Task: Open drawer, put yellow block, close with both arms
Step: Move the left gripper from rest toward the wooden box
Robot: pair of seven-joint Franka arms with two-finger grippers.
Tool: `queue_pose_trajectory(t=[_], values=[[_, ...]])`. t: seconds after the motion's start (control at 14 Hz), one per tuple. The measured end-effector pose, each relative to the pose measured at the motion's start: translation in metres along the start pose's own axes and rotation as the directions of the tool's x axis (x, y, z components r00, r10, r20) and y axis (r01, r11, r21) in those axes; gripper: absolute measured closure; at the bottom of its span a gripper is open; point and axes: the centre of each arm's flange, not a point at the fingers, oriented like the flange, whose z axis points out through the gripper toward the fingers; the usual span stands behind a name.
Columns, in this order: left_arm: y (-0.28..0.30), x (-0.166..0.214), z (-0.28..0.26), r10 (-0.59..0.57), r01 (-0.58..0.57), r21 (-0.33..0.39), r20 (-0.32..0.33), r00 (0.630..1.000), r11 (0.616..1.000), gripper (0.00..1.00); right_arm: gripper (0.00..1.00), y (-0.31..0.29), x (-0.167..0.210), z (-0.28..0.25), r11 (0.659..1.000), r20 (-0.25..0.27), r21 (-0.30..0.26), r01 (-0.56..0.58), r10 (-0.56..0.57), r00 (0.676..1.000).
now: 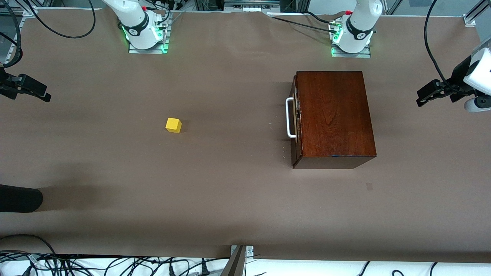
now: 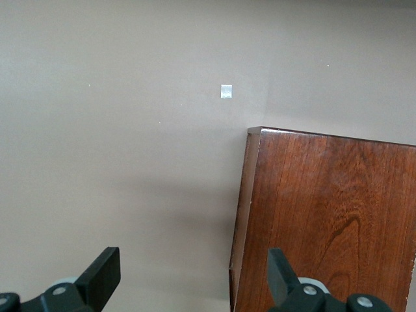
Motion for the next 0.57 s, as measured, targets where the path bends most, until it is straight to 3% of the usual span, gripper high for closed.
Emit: queue_pose_trajectory(t=[0.57], values=[[-0.0004,0.0006,-0.0016,-0.001,0.001,-0.001,-0.006,1.000,1.000,0.00,0.00,0.0000,0.0000,0.0000,1.000,0.000,0.000,0.000,0.000,1.000]])
